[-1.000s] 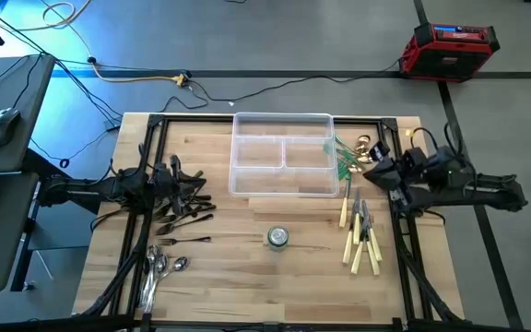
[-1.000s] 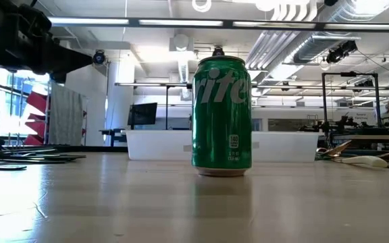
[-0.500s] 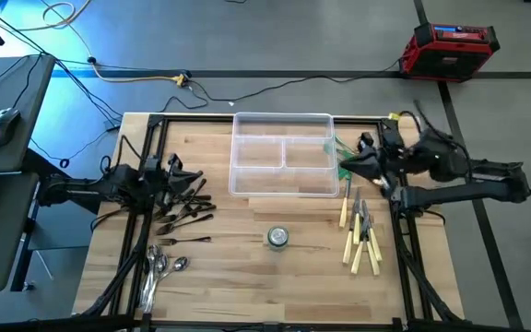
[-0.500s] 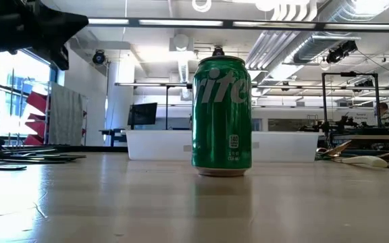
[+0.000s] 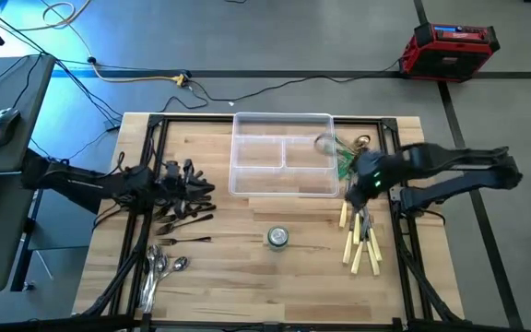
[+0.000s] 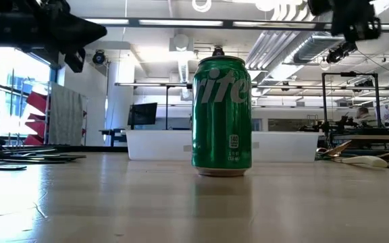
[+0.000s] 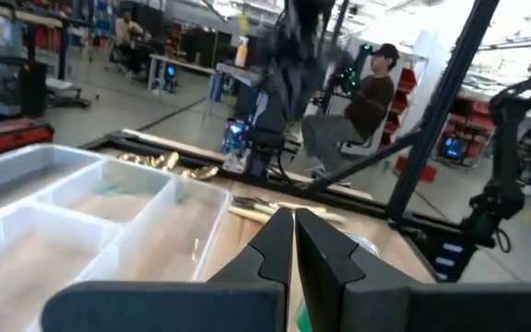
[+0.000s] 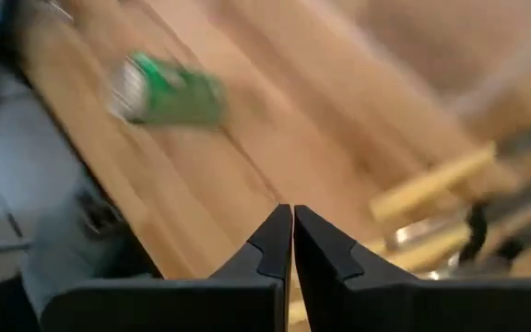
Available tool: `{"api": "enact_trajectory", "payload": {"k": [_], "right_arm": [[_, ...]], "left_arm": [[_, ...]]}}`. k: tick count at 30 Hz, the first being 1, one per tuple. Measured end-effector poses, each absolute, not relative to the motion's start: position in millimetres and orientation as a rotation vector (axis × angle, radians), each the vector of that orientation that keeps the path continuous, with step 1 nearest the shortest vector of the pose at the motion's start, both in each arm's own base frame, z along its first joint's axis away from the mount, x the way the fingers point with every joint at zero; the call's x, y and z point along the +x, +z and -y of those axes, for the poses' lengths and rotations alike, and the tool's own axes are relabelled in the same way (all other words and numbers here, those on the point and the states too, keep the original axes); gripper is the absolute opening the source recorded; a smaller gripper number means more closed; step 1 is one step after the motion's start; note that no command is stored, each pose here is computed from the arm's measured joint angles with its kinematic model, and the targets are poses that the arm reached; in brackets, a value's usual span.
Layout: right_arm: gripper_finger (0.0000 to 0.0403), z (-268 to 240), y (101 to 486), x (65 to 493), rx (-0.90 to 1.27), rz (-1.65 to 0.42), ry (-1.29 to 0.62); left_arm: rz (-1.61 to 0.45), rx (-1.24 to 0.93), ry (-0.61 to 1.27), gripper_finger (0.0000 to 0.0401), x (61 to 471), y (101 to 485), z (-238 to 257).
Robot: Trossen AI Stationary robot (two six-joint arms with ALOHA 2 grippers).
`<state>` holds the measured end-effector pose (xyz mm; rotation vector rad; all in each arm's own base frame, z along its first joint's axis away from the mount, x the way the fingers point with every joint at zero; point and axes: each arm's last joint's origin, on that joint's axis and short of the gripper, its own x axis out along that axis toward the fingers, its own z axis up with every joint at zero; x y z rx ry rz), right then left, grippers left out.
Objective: Sort silverware
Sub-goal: Put the yellow table knife into the silverware tray
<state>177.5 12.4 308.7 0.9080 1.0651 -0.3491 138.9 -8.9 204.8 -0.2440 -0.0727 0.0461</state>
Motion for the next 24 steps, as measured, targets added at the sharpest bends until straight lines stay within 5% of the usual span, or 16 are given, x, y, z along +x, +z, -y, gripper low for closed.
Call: {"api": "enact_trajectory", "payload": {"k": [9,19,24], "right_arm": [[0.0014,-35,211,202,0.947,-1.329,-0.654],[0.0138,-47,163,216,0.939,-1.264,-0.874],[0.0168,-47,154,218,0.893,-1.185,-1.004]], "left_arm": [[-0.017,-0.156,0.156,0.0000,150,192,10],[-0.011,-0.132,0.177,0.0000,157,190,10],[0.009,-0.126,0.167,0.0000,157,192,10]]}}
